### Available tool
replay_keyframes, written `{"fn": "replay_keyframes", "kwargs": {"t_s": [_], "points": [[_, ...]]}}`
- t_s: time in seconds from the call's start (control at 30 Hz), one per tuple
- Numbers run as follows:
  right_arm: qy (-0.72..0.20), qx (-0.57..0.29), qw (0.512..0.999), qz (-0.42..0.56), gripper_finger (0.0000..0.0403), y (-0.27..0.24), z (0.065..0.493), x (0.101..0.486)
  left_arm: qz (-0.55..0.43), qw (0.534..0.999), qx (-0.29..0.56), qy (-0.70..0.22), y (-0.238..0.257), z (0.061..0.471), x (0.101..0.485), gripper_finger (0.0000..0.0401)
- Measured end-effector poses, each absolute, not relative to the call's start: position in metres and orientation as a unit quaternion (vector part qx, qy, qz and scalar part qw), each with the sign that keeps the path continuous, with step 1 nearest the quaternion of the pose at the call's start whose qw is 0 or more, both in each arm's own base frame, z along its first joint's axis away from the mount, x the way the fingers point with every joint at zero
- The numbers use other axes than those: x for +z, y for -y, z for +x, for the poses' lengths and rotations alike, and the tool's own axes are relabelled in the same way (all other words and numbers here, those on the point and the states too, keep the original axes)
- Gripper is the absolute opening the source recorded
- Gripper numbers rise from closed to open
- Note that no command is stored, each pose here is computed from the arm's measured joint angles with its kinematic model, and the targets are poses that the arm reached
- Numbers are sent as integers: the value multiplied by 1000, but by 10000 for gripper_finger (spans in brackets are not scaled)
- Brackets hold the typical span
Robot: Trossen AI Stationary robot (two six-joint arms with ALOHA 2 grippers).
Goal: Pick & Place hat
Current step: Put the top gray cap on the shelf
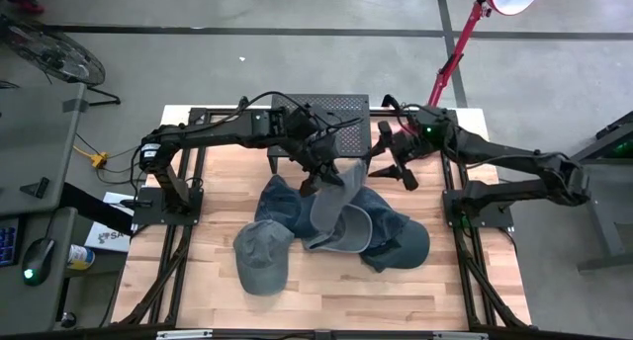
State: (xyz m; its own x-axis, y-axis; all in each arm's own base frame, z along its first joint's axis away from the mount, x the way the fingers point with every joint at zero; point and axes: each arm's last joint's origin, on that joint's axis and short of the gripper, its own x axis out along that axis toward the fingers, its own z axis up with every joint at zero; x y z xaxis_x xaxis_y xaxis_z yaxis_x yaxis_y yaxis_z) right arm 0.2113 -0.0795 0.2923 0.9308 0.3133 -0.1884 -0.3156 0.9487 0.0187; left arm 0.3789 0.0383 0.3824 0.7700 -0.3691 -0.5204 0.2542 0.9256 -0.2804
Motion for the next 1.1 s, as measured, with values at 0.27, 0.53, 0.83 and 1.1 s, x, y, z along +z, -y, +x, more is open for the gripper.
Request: {"fn": "replay_keyframes", "kwargs": {"t_s": [0.27, 0.53, 0.83, 1.1], "points": [[-99, 148, 984, -6, 255, 84, 223, 285, -100, 934, -160, -302, -39, 378, 381, 0], [-100, 153, 983, -15, 219, 74, 230, 283, -96, 937, -148, -303, -39, 379, 381, 0], [-112, 143, 983, -15, 124, 69, 232, 281, -91, 941, -139, -296, -40, 380, 382, 0], [-139, 135, 981, 8, 52, 69, 231, 276, -89, 942, -138, -294, -40, 380, 382, 0]]}}
